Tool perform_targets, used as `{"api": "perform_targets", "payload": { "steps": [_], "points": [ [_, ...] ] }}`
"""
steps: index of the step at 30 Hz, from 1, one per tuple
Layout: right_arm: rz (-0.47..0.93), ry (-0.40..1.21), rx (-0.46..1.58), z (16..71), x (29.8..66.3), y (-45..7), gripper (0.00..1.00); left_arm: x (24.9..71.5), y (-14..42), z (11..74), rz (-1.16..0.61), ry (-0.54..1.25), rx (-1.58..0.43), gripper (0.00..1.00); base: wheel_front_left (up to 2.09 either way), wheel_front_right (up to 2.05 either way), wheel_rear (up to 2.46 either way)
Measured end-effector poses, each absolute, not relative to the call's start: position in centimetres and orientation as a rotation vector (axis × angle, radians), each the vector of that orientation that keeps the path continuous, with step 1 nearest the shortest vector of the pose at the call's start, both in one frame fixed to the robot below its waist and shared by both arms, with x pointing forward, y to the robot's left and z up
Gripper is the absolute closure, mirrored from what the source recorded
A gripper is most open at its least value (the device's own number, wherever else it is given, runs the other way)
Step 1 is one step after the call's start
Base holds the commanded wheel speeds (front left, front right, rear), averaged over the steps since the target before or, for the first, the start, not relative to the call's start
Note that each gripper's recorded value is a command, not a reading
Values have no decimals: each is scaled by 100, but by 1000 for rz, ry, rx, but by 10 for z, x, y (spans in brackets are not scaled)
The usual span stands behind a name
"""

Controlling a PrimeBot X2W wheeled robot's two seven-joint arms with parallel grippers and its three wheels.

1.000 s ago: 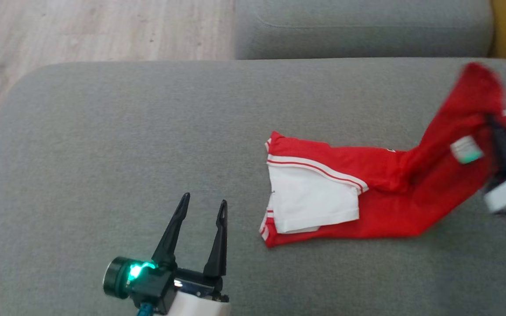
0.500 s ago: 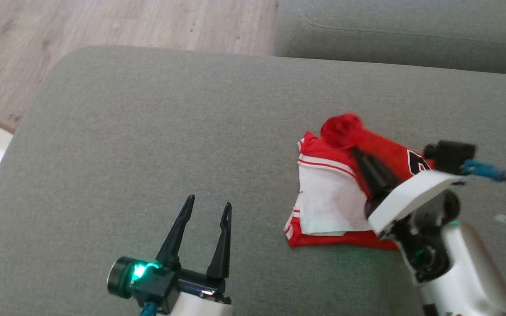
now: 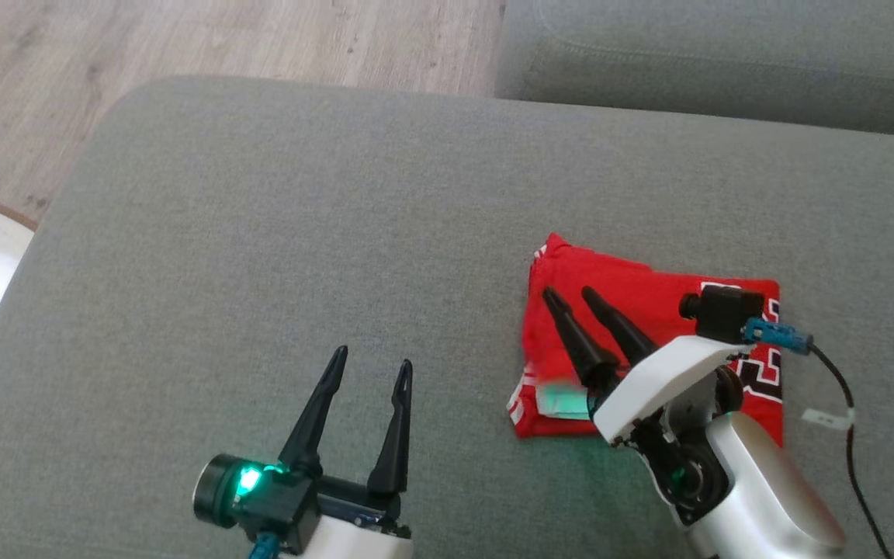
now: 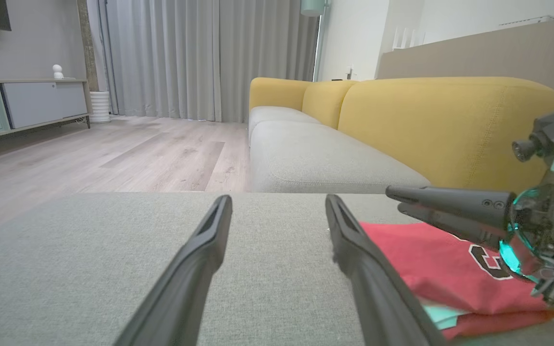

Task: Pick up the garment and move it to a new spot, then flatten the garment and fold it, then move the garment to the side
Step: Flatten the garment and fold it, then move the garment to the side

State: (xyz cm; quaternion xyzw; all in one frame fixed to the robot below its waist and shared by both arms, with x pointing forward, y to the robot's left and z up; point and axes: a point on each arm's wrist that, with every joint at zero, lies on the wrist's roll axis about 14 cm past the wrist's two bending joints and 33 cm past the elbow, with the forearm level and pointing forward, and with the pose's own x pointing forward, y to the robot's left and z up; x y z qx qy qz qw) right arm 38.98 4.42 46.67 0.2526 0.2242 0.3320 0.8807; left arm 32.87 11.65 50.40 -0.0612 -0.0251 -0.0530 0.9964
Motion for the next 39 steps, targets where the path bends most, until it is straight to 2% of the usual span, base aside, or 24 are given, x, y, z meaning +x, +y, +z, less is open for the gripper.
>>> {"api": "perform_targets", "payload": {
  "steps": [7,11,14,16,22,26,39],
  "points": [
    [638,225,470,514,405,19,0,325,122,518,-96,-99,-122,0,0,0,0],
    [545,49,411,541,410,-24,0,315,128,516,-71,-97,-158,0,0,0,0],
    [457,-14,370,538,402,-62,0,308,128,512,-69,-88,-175,0,0,0,0],
    [384,-21,373,527,394,-87,0,307,130,513,-61,-93,-189,0,0,0,0],
    [296,14,268,494,355,-127,0,296,135,502,-40,-64,-204,0,0,0,0],
    [291,26,177,484,335,-136,0,287,138,491,-25,-32,-181,0,0,0,0],
    [228,21,147,479,313,-143,0,278,147,486,-5,-24,-156,0,0,0,0]
  ]
}}
